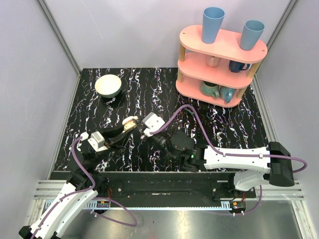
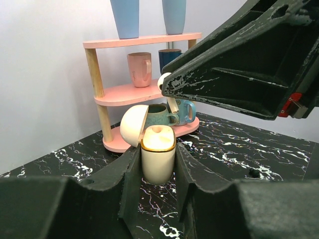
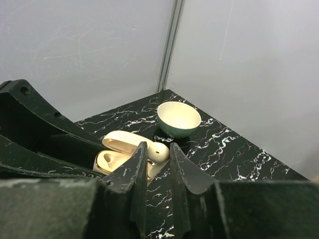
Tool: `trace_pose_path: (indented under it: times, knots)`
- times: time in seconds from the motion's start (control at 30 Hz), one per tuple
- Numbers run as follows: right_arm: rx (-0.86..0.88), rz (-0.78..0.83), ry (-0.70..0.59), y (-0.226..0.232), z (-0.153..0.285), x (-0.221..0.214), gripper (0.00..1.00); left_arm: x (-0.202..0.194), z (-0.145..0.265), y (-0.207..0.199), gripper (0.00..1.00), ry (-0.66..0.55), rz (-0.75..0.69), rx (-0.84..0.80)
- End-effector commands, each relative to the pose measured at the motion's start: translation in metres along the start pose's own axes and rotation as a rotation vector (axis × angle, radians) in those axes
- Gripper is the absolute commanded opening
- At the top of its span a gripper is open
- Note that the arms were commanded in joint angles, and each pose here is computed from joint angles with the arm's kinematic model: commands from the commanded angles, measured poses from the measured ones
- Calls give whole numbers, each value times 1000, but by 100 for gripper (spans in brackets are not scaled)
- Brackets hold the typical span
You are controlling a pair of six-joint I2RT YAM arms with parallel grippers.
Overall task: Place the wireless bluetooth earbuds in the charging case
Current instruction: Insert the right earbud into the right side groove of the charging case.
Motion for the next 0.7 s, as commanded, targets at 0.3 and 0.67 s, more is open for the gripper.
trace_pose_path:
  times: [0.3, 0.67]
  knots:
    - [21, -43, -57, 8, -3, 9, 14, 23, -3, -1, 0, -87, -26, -4]
    - [5, -42, -52, 10, -7, 7, 14, 23, -3, -2, 0, -102, -26, -22]
Point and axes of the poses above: each gripper's point midway between its finger pads, its own z axis back along the fingers, its own y axis along the line the jaws close on, x = y × z, the point moved 9 cm from there along z, back along the fingers, and after that the axes turned 1 degree about z, right-handed, at the moved point
